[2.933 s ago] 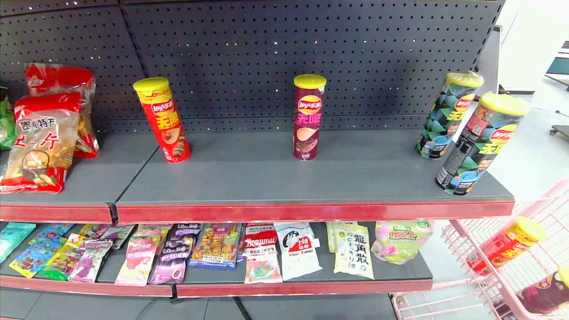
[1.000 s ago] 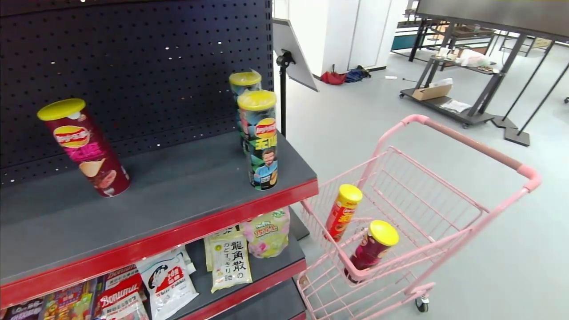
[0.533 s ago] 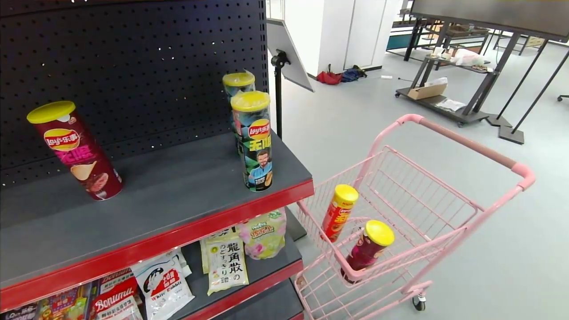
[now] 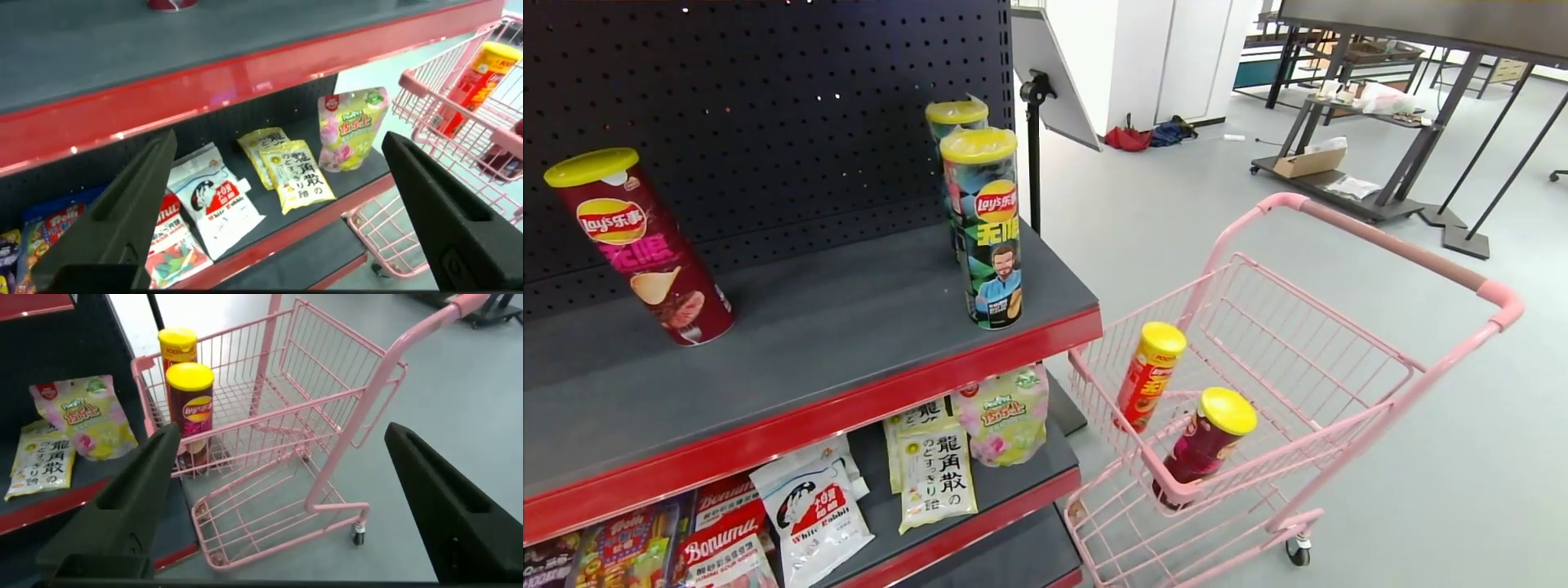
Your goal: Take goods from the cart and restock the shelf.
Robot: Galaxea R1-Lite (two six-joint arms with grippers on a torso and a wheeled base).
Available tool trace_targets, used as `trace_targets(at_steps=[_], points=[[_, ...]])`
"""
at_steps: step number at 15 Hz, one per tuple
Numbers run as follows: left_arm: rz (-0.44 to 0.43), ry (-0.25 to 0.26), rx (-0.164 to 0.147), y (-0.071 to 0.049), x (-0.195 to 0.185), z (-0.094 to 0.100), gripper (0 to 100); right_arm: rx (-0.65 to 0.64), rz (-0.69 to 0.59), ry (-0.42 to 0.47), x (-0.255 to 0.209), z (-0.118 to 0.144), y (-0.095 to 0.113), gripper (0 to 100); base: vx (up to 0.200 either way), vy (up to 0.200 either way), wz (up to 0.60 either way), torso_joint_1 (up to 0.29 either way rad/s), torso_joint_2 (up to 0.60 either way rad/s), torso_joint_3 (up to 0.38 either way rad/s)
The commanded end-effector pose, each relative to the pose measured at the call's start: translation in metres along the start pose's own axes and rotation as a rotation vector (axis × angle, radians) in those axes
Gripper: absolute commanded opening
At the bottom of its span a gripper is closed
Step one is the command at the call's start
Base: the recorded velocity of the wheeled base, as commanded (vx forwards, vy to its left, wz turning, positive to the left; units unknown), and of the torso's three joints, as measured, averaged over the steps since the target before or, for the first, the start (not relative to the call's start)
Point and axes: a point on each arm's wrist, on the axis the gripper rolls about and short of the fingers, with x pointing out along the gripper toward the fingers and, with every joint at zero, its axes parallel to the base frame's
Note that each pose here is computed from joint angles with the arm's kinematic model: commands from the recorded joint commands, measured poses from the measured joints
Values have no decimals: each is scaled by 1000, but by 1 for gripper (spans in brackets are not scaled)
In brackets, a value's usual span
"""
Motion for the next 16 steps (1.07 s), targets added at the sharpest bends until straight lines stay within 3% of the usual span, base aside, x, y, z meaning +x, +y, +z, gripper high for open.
trace_targets(at_steps=[1, 9, 13, 14, 15, 16], points=[[0, 0, 0, 0, 0, 0, 100, -1, 0, 0, 0, 0, 0, 100, 0, 0, 0, -144, 378, 232], [0, 0, 0, 0, 0, 0, 100, -5, 5, 0, 0, 0, 0, 100, 0, 0, 0, -176, 514, 337], [0, 2, 0, 0, 0, 0, 100, 21, 5, -5, 0, 1, 0, 100, 0, 0, 0, -52, 179, 116], [0, 2, 0, 0, 0, 0, 100, 28, 64, -44, -2, 26, 1, 100, 0, 0, 0, 0, 0, 0], [0, 0, 0, 0, 0, 0, 100, 79, 93, 21, 17, 92, 2, 100, 0, 0, 0, 0, 0, 0], [0, 0, 0, 0, 0, 0, 100, 128, 92, 72, 40, 118, 3, 100, 0, 0, 0, 0, 0, 0]])
